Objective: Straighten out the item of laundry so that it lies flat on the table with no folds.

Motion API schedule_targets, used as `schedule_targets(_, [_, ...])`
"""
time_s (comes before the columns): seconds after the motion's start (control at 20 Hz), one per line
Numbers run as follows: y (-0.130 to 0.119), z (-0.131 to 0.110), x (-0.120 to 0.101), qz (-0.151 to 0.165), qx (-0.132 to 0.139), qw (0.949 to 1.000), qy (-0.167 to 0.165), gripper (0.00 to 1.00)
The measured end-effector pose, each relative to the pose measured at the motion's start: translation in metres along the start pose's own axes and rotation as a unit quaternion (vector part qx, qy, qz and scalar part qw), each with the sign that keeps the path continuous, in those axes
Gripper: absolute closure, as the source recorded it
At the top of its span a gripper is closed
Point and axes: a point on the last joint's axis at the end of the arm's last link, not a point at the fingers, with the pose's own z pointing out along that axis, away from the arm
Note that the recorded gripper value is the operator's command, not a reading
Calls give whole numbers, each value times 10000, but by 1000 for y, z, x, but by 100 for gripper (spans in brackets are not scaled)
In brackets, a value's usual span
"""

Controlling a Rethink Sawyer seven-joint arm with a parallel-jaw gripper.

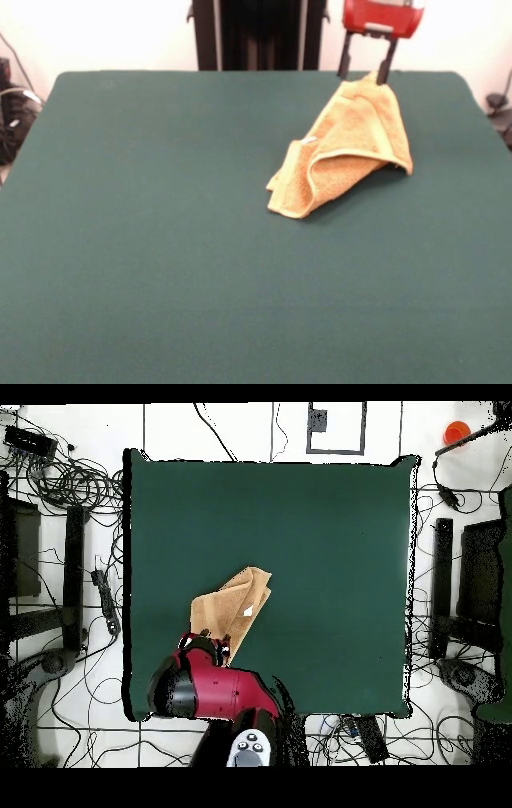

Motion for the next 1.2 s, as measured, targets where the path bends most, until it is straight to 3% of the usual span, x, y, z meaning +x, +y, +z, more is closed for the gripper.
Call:
schedule_targets(0.3, [-16,5,-9,216,-15,9998,55,0])
schedule_targets(1.2, [-13,9,-11,276,-139,9994,122,0])
